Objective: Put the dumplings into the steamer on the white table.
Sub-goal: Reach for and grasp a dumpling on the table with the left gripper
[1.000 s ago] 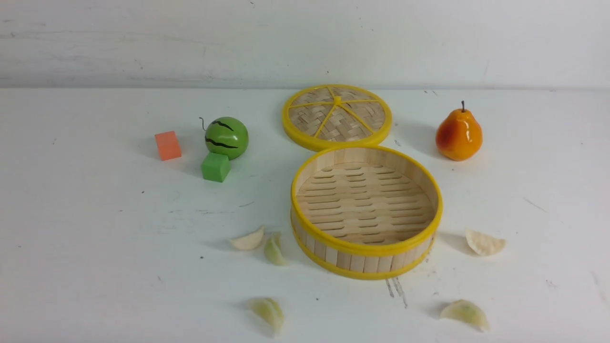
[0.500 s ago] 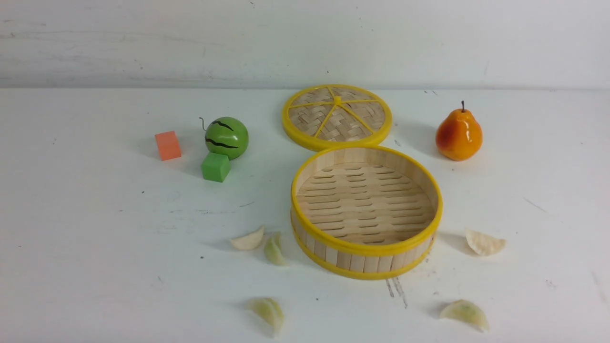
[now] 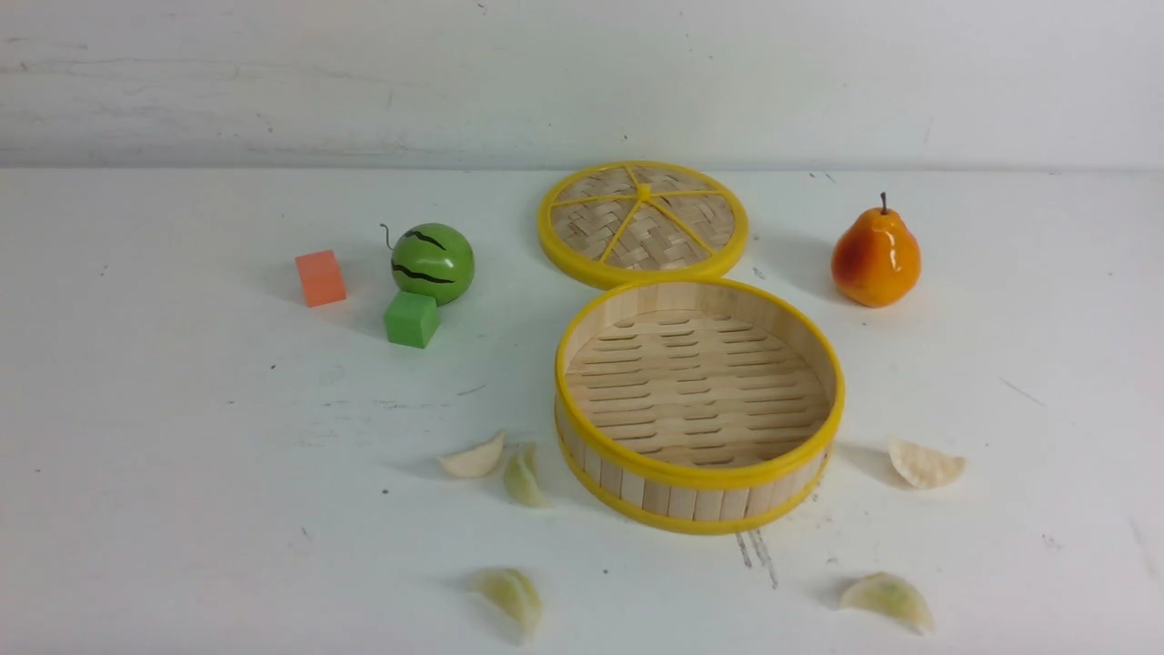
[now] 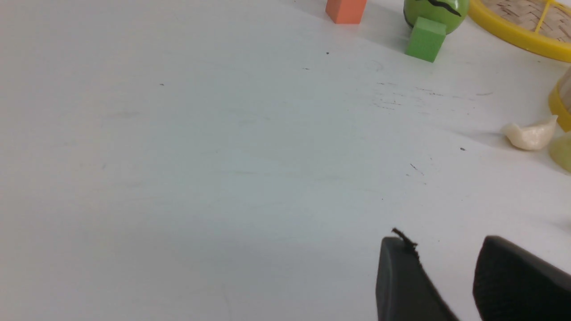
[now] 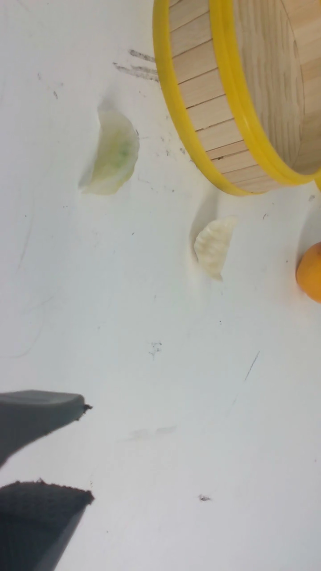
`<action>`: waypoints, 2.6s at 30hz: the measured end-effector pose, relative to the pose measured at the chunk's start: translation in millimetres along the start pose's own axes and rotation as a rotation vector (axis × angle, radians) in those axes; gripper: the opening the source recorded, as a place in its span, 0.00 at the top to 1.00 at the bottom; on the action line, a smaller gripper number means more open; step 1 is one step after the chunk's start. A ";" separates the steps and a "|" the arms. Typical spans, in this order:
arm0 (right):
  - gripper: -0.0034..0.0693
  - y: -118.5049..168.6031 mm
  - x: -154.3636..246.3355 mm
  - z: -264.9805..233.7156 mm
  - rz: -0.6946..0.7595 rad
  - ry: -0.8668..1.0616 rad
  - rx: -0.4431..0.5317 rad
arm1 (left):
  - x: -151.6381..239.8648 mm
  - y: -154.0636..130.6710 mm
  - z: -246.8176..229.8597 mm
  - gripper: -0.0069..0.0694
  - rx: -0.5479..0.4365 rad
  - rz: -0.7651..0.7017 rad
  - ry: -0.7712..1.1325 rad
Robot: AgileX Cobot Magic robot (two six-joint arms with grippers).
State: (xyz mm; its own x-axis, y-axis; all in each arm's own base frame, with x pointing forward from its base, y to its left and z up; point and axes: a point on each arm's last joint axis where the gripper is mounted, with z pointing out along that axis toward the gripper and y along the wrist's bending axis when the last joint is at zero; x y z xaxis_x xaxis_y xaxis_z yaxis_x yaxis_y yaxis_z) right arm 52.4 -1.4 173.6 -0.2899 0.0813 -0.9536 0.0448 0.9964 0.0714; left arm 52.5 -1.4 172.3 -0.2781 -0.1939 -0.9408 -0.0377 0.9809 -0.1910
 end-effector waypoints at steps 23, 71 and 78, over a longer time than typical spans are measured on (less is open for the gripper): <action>0.62 13.4 -0.9 -0.5 0.628 0.025 -0.150 | -14.7 -13.5 -2.1 0.60 0.228 -1.093 -0.068; 0.97 90.1 -172.5 53.7 -0.062 0.493 -0.687 | -179.6 -132.8 134.2 0.90 0.410 0.333 0.932; 0.97 90.9 -172.1 53.2 -0.067 0.495 -0.692 | -168.4 -154.6 197.6 0.59 0.410 0.393 0.962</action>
State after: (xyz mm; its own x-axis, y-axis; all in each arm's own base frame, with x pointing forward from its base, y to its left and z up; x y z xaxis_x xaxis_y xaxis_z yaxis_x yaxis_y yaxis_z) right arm 157.3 74.0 328.7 -0.6625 -0.1383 -0.7362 -0.5350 0.7753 0.3358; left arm 294.9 -123.9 304.9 -0.8347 0.3970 -0.3816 0.4864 0.8565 -0.1727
